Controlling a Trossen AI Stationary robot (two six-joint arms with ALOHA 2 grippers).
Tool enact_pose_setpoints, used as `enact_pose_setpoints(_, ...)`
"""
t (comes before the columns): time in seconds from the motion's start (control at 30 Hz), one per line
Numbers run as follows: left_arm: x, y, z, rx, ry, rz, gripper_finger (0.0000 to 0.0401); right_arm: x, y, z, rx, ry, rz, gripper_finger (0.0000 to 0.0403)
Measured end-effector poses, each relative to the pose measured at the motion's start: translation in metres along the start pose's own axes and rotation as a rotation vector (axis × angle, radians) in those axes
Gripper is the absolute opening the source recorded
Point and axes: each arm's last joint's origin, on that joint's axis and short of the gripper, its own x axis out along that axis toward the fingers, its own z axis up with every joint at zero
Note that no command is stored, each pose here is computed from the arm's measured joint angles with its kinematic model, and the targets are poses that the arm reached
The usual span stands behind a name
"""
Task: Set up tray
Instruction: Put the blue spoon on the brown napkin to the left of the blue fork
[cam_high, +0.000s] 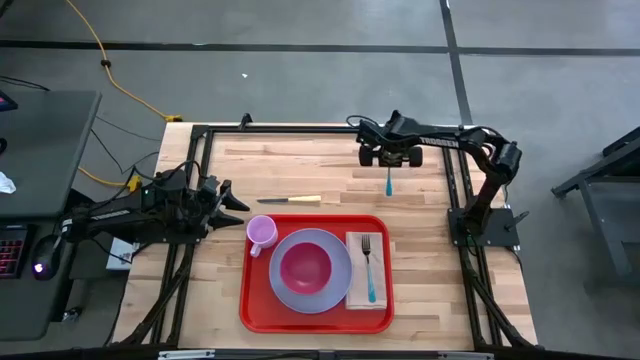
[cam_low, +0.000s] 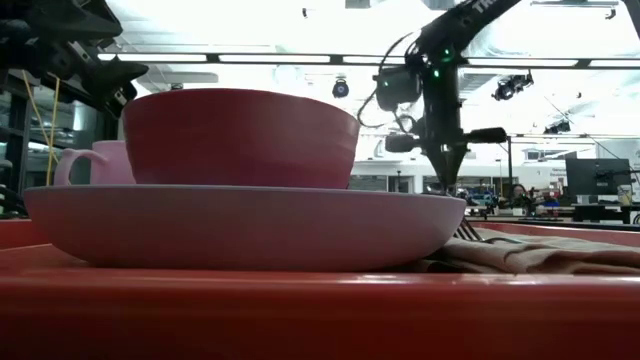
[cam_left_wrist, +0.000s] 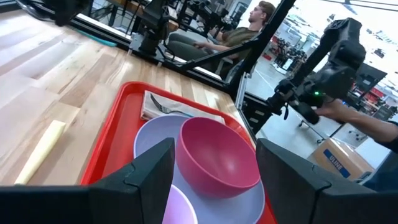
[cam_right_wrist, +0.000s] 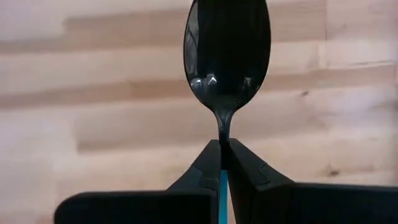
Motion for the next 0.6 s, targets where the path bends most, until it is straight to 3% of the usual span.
enact_pose_setpoints(0.6, 0.000, -0.003, -0.001, 0.033, 0.041, -0.099, 0.0255, -0.041, 0.030, -0.108, -0.019, 0.113, 0.065, 0.0000)
